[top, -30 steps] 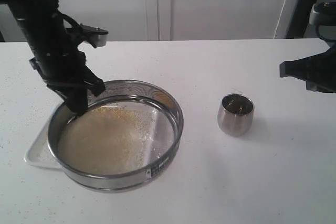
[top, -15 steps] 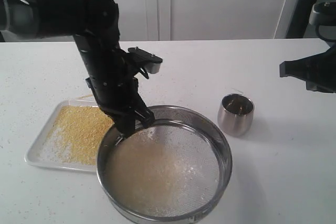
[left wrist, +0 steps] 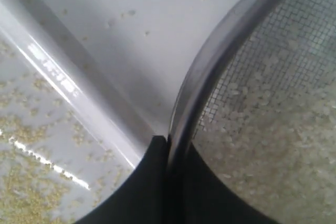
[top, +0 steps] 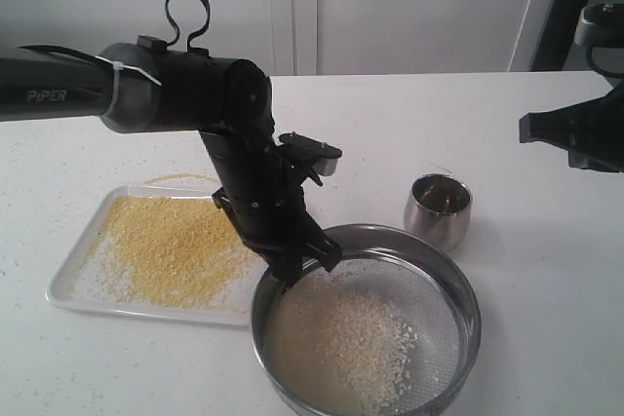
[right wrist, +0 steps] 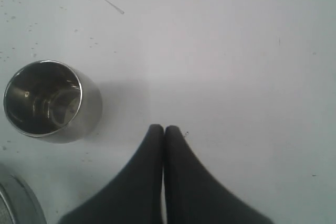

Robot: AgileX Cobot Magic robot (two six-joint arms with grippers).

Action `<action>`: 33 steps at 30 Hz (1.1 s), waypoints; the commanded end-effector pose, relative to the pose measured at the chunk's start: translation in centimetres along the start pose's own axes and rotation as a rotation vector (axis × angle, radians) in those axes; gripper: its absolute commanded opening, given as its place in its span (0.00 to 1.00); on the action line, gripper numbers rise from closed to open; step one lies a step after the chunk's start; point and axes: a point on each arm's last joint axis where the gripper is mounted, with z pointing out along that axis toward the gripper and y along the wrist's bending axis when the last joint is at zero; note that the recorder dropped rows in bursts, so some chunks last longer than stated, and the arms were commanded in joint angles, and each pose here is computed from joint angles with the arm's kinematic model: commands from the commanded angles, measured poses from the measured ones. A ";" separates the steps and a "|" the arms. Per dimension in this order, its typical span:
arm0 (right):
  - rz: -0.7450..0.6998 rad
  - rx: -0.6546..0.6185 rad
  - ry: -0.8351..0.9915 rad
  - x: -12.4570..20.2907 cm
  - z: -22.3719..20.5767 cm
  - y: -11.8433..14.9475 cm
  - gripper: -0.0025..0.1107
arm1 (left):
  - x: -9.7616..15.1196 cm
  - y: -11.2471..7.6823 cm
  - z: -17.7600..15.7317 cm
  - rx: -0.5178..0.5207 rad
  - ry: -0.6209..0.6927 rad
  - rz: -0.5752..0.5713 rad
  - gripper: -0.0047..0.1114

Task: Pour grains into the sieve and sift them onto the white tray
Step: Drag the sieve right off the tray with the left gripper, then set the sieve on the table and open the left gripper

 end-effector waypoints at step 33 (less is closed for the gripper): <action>0.001 0.001 -0.018 -0.2 -0.1 -0.1 0.02 | -1.1 -0.1 1.4 0.032 -0.099 -0.090 0.25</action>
